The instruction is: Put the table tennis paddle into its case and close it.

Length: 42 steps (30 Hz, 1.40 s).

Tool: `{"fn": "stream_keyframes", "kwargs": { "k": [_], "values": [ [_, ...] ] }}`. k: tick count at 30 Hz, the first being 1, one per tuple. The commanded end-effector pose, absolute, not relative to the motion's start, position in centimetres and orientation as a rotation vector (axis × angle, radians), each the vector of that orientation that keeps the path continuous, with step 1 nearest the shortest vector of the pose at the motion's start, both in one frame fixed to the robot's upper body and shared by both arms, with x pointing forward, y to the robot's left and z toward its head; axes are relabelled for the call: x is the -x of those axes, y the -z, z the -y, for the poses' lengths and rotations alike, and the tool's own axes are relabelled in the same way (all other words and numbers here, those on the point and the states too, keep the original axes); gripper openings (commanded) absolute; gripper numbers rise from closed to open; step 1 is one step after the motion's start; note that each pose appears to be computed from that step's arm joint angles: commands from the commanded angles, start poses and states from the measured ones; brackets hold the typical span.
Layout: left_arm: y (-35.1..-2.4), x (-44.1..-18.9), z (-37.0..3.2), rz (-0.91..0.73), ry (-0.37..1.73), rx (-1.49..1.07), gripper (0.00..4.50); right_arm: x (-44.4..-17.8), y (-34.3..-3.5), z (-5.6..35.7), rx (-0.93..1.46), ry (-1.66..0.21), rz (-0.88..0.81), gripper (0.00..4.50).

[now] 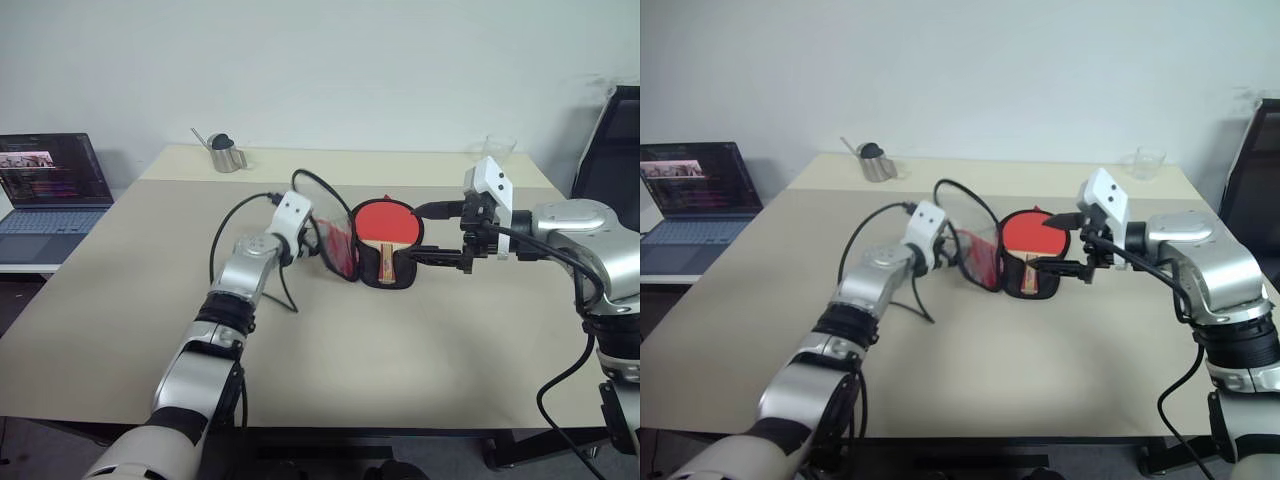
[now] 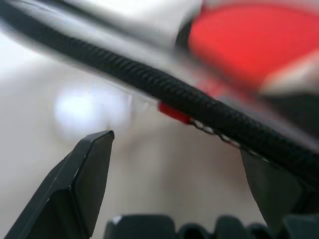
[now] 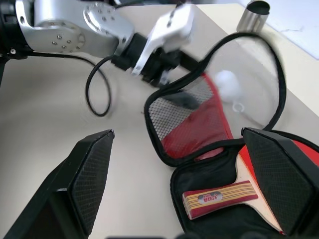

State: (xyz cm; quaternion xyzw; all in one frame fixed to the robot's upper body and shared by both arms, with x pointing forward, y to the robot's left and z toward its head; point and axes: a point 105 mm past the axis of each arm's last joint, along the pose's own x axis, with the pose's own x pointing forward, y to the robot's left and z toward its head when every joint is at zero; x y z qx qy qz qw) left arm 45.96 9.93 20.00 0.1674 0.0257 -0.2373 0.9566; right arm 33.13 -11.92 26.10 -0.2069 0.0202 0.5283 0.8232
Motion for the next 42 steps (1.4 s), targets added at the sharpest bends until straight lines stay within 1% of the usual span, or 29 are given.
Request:
{"fn": "stream_keyframes", "kwargs": {
  "k": [1, 4, 8, 10, 13, 18, 19, 21, 23, 25, 27, 28, 30, 32, 35, 39, 42],
  "values": [
    [-25.7, -45.4, -7.1, 0.155, 0.515, -0.34, 4.27, -32.6, -27.4, 12.3, 0.454, -1.104, 0.009, 4.47],
    [-26.2, -44.9, -4.4, 0.171, 0.565, -0.33, 4.27, -32.7, -27.6, 12.3, 0.457, -1.091, 0.018, 4.47],
    [-24.7, -44.1, -1.6, 0.119, 0.577, -0.301, 4.27, -32.8, -28.0, 12.9, 0.467, -1.055, 0.032, 4.47],
    [-24.4, -43.5, -1.1, 0.113, 0.592, -0.305, 4.27, -32.9, -28.2, 13.2, 0.469, -1.036, 0.035, 4.47],
    [-23.1, -43.6, -2.0, 0.055, 0.576, -0.33, 4.27, -33.0, -28.4, 13.6, 0.465, -1.016, 0.038, 4.47],
    [-20.1, -44.0, -5.4, -0.091, 0.538, -0.428, 4.27, -33.2, -28.1, 13.7, 0.463, -1.001, 0.04, 4.47],
    [-20.0, -44.0, -5.9, -0.099, 0.538, -0.444, 4.27, -33.2, -28.1, 13.7, 0.462, -0.999, 0.041, 4.47],
    [-20.7, -44.2, -7.2, -0.079, 0.513, -0.437, 4.27, -33.6, -28.2, 13.6, 0.445, -0.983, 0.041, 4.47],
    [-22.3, -43.7, -8.0, -0.02, 0.547, -0.416, 4.27, -34.5, -27.7, 13.9, 0.415, -0.939, 0.001, 4.47],
    [-25.0, -42.1, -8.2, 0.087, 0.669, -0.333, 4.27, -35.9, -27.0, 14.1, 0.332, -0.871, -0.048, 4.47],
    [-27.0, -39.1, -8.8, 0.162, 0.847, -0.286, 4.27, -37.3, -26.2, 13.8, 0.198, -0.811, -0.108, 4.47],
    [-27.4, -37.5, -9.5, 0.182, 0.926, -0.299, 4.27, -38.0, -25.4, 13.5, 0.14, -0.779, -0.147, 4.47],
    [-27.2, -35.3, -10.9, 0.176, 1.004, -0.334, 4.27, -38.9, -23.9, 13.2, 0.084, -0.72, -0.212, 4.47],
    [-26.4, -34.3, -13.4, 0.123, 0.991, -0.374, 4.27, -40.3, -21.9, 13.3, 0.02, -0.623, -0.279, 4.47],
    [-25.6, -33.0, -15.9, 0.063, 0.952, -0.421, 4.27, -42.1, -19.6, 14.0, -0.063, -0.486, -0.346, 4.47],
    [-24.8, -31.4, -16.6, 0.02, 0.952, -0.45, 4.27, -42.8, -18.3, 13.8, -0.101, -0.459, -0.374, 4.47],
    [-24.3, -31.1, -16.9, -0.003, 0.911, -0.458, 4.27, -43.2, -17.1, 13.8, -0.11, -0.447, -0.402, 4.47]
  ]
}}
